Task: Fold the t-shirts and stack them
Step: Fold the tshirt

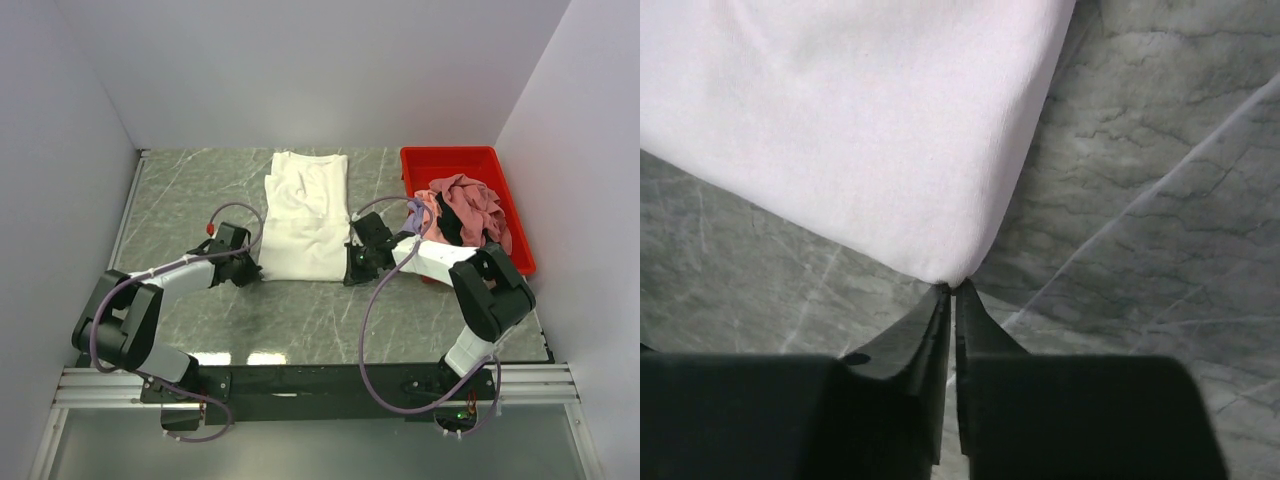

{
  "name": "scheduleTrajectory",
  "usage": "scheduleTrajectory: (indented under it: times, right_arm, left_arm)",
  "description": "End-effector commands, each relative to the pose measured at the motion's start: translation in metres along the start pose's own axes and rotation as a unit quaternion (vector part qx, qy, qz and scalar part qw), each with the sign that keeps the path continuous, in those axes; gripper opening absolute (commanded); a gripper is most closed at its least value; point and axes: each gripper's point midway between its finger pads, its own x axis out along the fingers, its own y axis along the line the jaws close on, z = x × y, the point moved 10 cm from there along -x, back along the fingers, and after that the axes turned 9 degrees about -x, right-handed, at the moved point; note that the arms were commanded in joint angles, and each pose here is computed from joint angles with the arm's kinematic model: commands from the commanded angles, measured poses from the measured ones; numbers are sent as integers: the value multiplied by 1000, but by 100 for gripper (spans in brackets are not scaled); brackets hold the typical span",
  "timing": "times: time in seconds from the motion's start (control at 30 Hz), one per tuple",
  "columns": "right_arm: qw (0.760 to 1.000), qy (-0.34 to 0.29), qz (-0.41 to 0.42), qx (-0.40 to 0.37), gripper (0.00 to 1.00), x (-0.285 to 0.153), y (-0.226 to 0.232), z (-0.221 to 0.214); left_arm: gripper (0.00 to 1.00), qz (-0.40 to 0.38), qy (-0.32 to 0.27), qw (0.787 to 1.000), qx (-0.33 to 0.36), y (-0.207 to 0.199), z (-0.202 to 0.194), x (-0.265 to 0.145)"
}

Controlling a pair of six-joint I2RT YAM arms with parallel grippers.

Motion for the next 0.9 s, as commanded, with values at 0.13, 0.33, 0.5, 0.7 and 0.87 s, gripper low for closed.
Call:
scheduleTrajectory:
  times: [0.13, 0.33, 0.5, 0.7, 0.87]
  right_arm:
    - [999, -26, 2, -20, 0, -6, 5, 8]
    - [997, -33, 22, -62, 0, -37, 20, 1]
    - [994, -10, 42, -98, 0, -67, 38, -21]
    - [988, -1, 87, -128, 0, -113, 54, -39]
    - [975, -7, 166, -149, 0, -150, 65, -52]
  left_arm:
    - [1, -7, 8, 1000, 0, 5, -5, -8]
    - [1, -32, -1, 999, 12, 4, -8, -27]
    - [1, -41, -15, 999, 7, 12, -12, -65]
    - [1, -85, -69, 994, -15, 25, -15, -118]
    - [1, -114, -104, 988, -23, 34, -15, -156]
